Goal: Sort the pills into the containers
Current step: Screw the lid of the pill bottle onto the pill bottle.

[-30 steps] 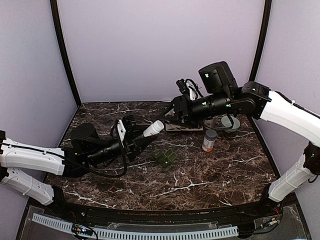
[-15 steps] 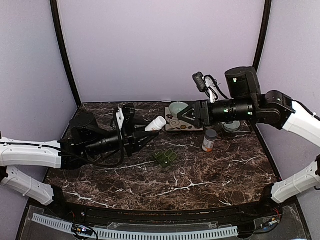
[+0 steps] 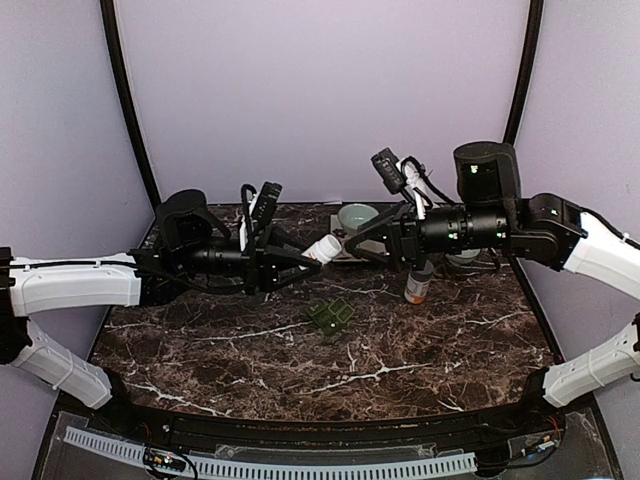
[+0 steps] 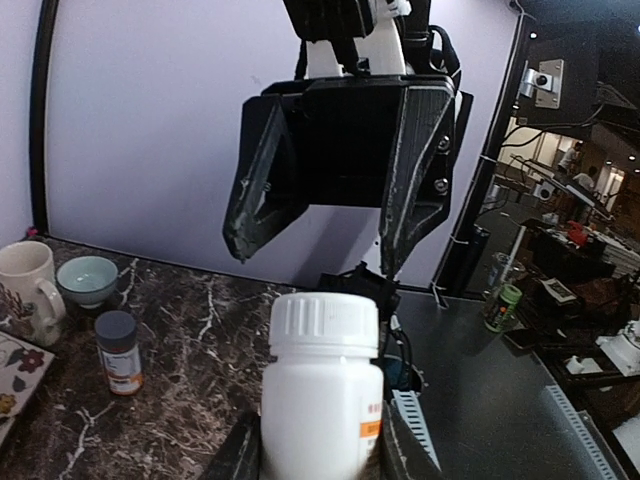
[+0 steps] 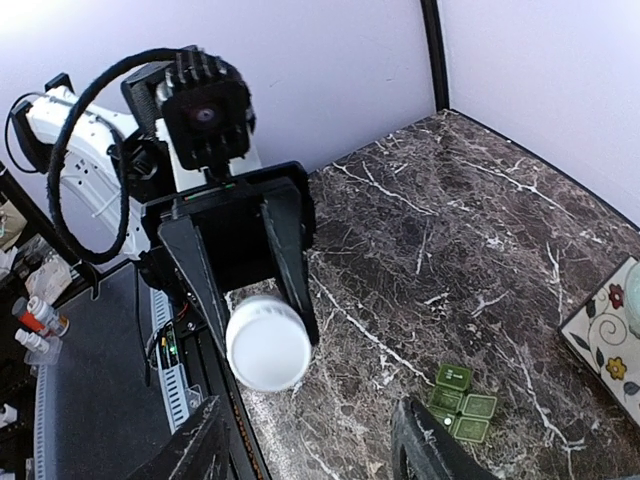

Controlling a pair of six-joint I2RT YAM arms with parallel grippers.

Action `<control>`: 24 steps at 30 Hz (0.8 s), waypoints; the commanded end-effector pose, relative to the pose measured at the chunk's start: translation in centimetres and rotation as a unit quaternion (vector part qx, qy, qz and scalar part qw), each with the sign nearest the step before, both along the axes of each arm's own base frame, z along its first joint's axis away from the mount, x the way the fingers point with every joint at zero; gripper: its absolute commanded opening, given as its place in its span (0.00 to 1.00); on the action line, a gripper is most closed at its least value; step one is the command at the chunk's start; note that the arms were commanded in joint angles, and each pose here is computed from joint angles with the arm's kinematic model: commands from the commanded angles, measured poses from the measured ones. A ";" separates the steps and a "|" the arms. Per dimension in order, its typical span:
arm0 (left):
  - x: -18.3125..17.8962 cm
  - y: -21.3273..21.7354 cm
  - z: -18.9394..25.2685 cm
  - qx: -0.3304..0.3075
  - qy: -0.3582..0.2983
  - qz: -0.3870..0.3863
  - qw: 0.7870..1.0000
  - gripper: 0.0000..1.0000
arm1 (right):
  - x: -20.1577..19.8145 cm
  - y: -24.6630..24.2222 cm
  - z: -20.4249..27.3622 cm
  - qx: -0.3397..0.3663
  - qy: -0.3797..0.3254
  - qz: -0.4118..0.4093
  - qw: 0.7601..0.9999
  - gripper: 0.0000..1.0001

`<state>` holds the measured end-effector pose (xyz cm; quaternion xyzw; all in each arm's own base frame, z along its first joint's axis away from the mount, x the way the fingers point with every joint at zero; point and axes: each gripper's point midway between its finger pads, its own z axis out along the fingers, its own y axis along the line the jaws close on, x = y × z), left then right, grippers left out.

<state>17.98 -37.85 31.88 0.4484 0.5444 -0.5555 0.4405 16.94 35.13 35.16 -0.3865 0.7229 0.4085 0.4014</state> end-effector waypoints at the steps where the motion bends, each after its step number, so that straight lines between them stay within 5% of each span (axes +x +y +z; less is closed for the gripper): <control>1: -2.2 0.0 0.7 0.002 0.040 -0.085 0.996 0.00 | -1.0 1.4 1.8 0.024 -0.029 0.043 0.998 0.56; 24: -2.1 0.2 0.8 0.000 0.069 -0.126 0.990 0.00 | -2.7 4.2 0.0 -0.007 0.002 0.097 0.995 0.55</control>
